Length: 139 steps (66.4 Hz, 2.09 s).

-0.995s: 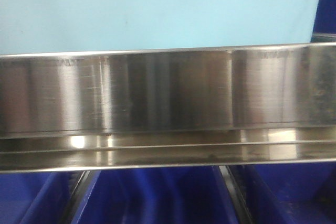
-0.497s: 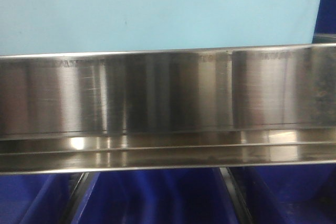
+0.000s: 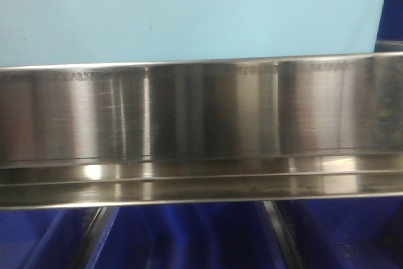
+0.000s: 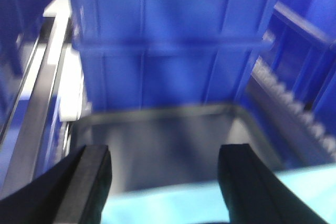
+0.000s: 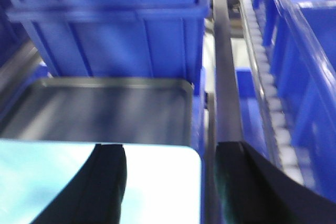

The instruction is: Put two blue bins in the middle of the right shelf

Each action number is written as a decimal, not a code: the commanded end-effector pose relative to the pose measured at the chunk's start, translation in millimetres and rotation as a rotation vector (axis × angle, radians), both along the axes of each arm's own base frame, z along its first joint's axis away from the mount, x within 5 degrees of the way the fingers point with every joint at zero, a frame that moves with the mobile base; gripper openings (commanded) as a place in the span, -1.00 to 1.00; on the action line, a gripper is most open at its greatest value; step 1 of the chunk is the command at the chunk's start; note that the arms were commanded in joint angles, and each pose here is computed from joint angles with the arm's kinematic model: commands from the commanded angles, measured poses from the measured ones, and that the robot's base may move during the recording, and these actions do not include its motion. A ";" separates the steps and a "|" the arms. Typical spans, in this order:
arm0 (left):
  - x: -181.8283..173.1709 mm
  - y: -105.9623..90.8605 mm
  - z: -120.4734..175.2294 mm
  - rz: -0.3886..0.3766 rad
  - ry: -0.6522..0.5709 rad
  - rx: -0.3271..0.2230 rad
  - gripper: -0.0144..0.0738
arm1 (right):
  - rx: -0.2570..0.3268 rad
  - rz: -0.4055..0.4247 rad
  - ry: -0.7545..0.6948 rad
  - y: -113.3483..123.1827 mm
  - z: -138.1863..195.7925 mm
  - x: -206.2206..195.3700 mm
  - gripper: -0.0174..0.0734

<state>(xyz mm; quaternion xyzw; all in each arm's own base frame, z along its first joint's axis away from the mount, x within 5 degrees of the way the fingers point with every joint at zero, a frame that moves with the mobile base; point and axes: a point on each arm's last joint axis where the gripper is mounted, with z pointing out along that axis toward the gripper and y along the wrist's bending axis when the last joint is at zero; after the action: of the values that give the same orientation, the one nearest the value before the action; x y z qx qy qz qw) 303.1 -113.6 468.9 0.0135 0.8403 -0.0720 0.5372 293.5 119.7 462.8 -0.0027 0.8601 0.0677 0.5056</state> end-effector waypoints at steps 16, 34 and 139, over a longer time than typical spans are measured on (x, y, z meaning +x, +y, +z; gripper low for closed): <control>-6.8 2.7 -0.3 0.018 0.051 0.016 0.11 | 0.002 0.013 -0.056 -0.6 8.7 -2.0 0.00; -9.6 5.8 -5.8 0.044 0.118 0.039 0.11 | -0.022 -0.015 0.013 -3.9 2.9 -4.7 0.00; -1.6 -3.6 -68.3 0.080 0.542 0.108 0.13 | -0.123 0.037 0.462 15.5 -60.0 11.2 0.00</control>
<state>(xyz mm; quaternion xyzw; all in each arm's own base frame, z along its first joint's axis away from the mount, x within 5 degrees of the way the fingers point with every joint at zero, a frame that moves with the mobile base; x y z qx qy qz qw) 303.0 -115.4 403.4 -0.0160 0.9548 -0.0063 0.2966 307.5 138.1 399.2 -0.0284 0.9581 0.0288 0.2836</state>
